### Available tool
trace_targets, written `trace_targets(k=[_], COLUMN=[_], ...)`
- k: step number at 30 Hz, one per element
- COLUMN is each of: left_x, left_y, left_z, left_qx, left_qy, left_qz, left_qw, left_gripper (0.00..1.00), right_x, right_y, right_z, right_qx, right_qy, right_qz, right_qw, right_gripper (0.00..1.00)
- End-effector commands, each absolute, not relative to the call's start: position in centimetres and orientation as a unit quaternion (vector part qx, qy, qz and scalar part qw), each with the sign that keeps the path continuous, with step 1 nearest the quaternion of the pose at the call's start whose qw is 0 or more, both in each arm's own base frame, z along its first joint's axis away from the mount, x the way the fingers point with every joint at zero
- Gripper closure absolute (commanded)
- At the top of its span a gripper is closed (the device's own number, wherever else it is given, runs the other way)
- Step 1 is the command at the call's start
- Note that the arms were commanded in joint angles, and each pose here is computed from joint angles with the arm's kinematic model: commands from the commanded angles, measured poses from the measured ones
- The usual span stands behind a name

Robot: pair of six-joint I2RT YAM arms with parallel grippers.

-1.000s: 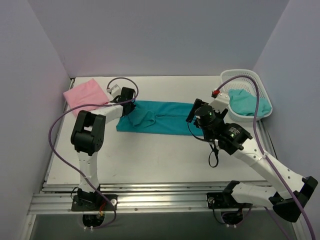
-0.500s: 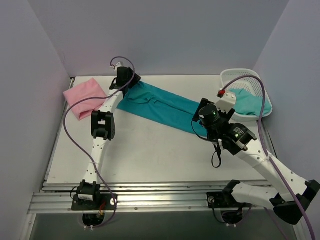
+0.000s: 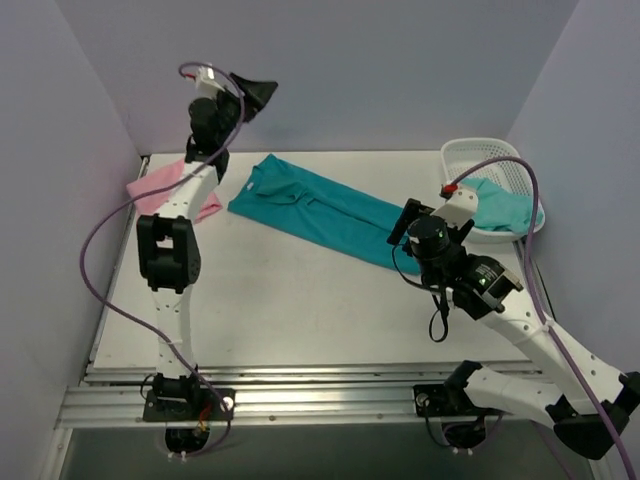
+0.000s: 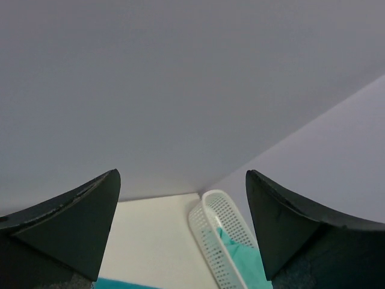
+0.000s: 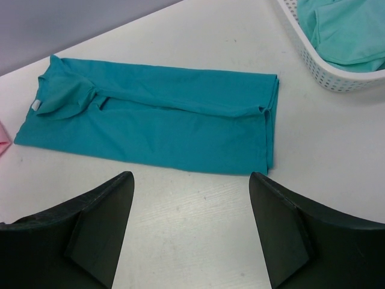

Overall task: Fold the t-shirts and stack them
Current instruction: Fold the tshirt

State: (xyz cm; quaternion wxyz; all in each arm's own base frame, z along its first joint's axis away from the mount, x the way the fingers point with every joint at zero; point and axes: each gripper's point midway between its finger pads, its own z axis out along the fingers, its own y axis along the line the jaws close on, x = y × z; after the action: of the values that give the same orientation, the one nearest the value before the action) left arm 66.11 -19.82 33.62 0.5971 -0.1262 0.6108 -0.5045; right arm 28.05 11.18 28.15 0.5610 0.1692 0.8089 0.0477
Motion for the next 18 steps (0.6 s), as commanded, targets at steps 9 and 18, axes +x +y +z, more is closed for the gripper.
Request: trace_targets(k=[9,18], left_x=[45.3,33.9], left_y=[-23.7,-36.4], left_z=[36.0,21.7], left_qx=[-0.209,-0.317], left_qy=[0.595,0.691], left_qz=[-0.446,-0.450], left_qw=[0.635,0.468], left_gripper=[0.03,0.01], right_x=[26.9,23.8], right_y=[9.9,5.7], right_z=[28.6,31.8], right_qx=[0.185,0.219], right_qy=[0.798,0.777], right_qz=[0.063,0.049], right_qw=[0.570,0.589], right_gripper=[0.27,0.26])
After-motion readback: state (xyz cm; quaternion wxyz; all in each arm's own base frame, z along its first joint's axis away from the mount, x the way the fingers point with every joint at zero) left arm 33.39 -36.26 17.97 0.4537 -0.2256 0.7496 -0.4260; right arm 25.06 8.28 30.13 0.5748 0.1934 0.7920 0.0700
